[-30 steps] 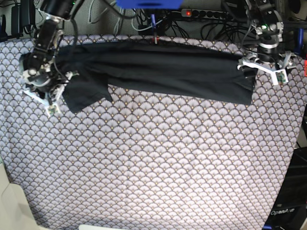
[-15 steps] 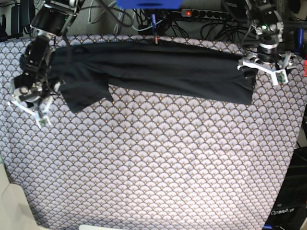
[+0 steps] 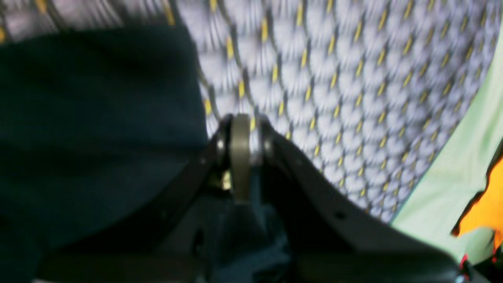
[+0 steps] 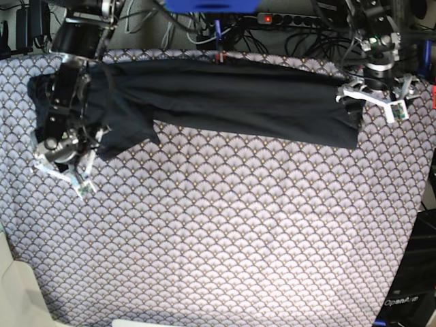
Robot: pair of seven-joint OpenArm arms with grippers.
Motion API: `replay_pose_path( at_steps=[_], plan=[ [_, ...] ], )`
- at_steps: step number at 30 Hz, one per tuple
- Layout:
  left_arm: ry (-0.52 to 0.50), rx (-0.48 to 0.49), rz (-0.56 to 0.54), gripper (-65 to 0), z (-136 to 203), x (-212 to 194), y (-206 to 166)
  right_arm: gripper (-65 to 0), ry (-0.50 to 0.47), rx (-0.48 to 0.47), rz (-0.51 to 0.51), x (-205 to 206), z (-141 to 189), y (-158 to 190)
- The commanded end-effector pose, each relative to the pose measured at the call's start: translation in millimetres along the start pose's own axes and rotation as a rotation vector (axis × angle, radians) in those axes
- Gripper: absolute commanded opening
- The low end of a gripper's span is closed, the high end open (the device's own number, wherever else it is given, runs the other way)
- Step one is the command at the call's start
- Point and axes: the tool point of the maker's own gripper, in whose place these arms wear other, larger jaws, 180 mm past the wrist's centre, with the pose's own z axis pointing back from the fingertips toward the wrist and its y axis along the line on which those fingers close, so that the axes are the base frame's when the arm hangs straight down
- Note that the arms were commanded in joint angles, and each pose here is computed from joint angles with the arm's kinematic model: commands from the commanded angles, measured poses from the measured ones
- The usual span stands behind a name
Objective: Fold the T-shirt properly
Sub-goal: 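Drag the strip end with the right gripper to straighten it, then release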
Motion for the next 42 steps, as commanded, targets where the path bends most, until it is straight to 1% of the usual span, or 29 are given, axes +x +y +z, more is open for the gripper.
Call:
replay_pose_path(
  at_steps=[1,3,5,11,14,16,19,23,26,29,33,40,42],
  plan=[
    [-0.046,0.004,0.000,-11.6,1,12,2,-62.3,-0.024,-0.025,0.003,13,5,-8],
    [-0.046,0.004,0.000,-11.6,1,12,2,-61.6,-0.022,-0.023,0.019,20,8,-6],
    [-0.046,0.004,0.000,-11.6,1,12,2,-57.7,-0.042,-0.007,0.034,28,9,0],
    [-0.047,0.004,0.000,-11.6,0,13,2,-39.7,-0.156,0.113,-0.002,51,13,18],
    [-0.048,0.005,-0.003,-11.6,0,13,2,-31.0,-0.203,0.155,-0.011,55,16,18],
    [-0.048,0.005,-0.003,-11.6,0,13,2,-27.8,-0.231,0.185,-0.022,59,18,21],
    [-0.048,0.005,-0.003,-11.6,0,13,2,-27.3,-0.236,0.199,-0.061,56,16,15],
    [-0.048,0.005,-0.003,-11.6,0,13,2,-27.4,-0.181,0.246,-0.093,46,-3,21],
    [-0.053,0.004,0.001,-11.6,-1,15,1,-27.4,-0.118,0.306,-0.110,40,-23,30],
    [-0.055,0.004,0.006,-11.6,-3,18,0,-27.4,-0.095,0.345,-0.124,38,-34,37],
    [-0.057,0.004,0.006,-11.6,-3,18,0,-27.4,-0.107,0.338,-0.127,39,-36,32],
    [-0.057,0.004,0.005,-11.6,-3,18,0,-27.4,-0.094,0.315,-0.124,32,-37,20],
    [-0.057,0.004,0.005,-11.6,-3,18,0,-28.6,-0.086,0.312,-0.130,29,-38,18]
  ],
)
